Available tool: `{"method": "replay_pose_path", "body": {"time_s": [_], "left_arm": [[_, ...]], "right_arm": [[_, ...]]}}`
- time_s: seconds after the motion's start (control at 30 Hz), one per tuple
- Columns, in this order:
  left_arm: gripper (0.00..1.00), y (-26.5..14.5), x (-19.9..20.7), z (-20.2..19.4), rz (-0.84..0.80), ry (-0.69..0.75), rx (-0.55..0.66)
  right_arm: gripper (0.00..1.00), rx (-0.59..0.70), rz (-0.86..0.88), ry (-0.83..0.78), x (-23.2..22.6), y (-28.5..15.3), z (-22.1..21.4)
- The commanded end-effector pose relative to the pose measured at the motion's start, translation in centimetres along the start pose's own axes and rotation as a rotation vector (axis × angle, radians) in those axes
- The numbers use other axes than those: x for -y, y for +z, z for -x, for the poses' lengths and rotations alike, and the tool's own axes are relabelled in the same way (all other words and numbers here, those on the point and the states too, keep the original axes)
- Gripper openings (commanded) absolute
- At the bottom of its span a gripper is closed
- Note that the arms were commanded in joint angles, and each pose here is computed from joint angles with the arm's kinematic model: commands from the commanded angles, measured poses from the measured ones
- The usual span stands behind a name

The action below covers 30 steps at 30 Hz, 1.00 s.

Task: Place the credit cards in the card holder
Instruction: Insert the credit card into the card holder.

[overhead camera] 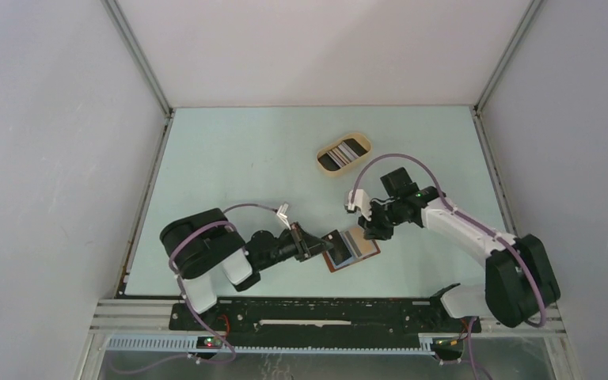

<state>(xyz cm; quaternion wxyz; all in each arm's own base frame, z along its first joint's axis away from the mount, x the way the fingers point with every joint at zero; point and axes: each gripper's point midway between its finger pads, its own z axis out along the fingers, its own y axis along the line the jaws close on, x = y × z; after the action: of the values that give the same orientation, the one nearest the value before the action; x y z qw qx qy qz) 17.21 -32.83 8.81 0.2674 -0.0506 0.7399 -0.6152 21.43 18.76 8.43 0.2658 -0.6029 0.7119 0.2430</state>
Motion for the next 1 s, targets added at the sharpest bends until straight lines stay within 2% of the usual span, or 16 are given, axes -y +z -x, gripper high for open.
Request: {"method": "replay_pose_path", "body": {"time_s": [0.0,0.2,0.43,0.97], "left_arm": [[0.00,1.6,0.3,1.3,-0.017,-0.002,0.059],[0.00,2.3,-1.5,2.0,0.041,-0.014,0.106],[0.00,2.6,-2.2,2.3,0.066,-0.035,0.131],[0.00,3.5,-4.0,1.6,0.113,-0.078,0.133]], "right_arm": [[0.25,-0.055,-0.078,0.044,2.6,1.0,0.5],[0.19,-0.185,-0.054,0.186,3.5,2.6,-1.5],[0.18,-0.264,-0.033,0.225,3.4,3.2,-3.0],[0.18,-0.336,0.008,0.273,3.0,3.7,-4.3]]}}
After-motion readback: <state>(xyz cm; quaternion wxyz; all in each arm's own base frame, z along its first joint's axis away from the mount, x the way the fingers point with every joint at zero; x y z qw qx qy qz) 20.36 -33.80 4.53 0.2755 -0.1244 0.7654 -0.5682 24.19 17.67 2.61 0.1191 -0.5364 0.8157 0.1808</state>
